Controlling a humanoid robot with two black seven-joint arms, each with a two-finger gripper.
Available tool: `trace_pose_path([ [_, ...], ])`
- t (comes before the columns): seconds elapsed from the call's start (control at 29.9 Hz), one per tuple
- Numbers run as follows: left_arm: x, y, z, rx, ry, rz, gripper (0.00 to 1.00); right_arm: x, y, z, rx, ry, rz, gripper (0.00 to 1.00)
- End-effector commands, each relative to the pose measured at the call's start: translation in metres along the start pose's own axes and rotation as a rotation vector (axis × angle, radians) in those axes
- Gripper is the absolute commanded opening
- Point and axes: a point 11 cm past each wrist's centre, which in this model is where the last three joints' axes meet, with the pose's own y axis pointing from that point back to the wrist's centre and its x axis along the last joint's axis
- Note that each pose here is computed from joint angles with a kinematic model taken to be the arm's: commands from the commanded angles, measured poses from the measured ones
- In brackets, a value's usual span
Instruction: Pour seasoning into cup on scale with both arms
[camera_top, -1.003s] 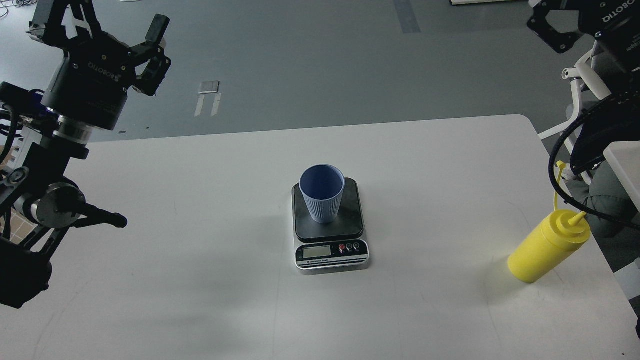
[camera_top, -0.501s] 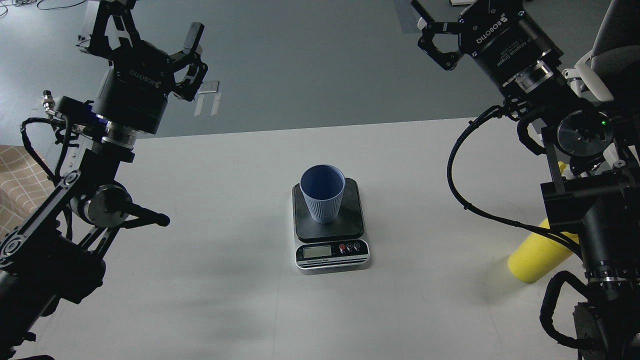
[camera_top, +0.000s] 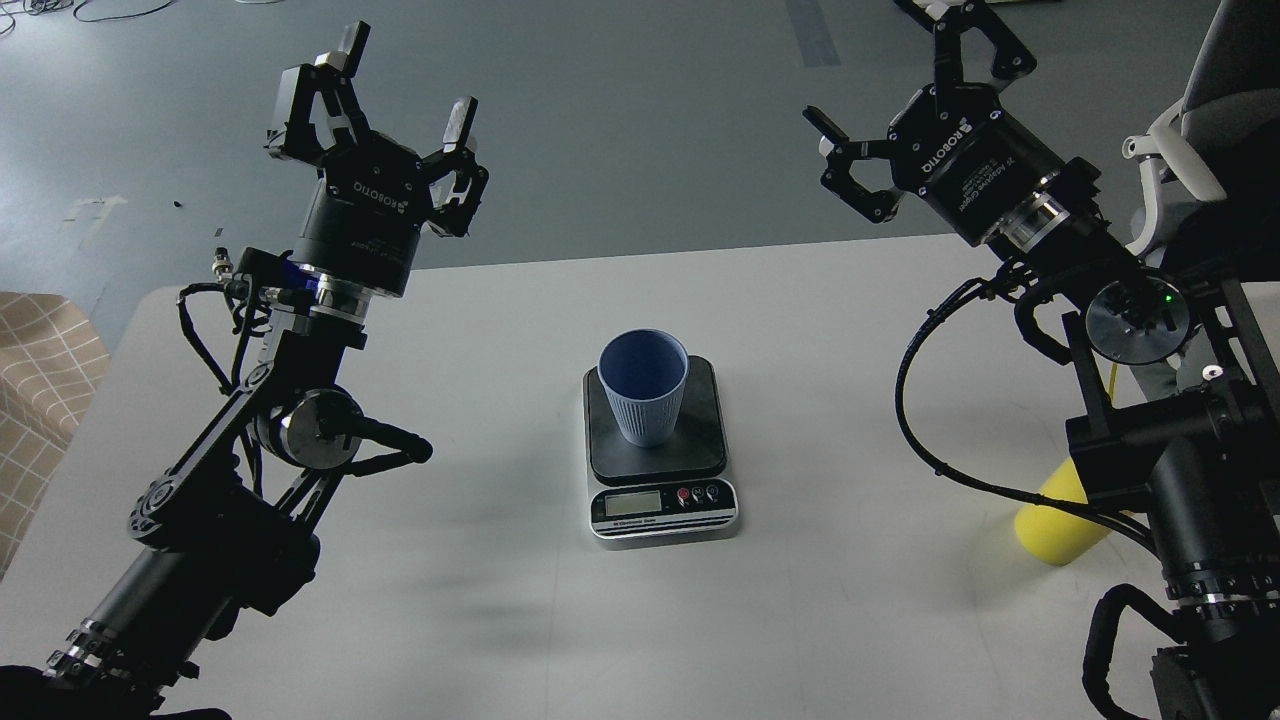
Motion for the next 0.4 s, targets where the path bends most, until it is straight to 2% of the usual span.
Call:
trace_pose_path([
  [0.0,-0.006,0.0,-0.011,0.004,0.037,-0.005,0.99,0.003,0.005,0.013,-0.026,-0.01,0.009,1.0],
  [0.13,0.0,0.002,-0.021,0.016,0.046,0.031,0.99,0.007,0.01,0.018,-0.032,-0.021,0.025,1.0],
  [0.37,-0.013,0.004,-0.044,0.021,0.117,0.051,0.99,0.013,0.016,0.019,-0.024,-0.031,0.043,1.0],
])
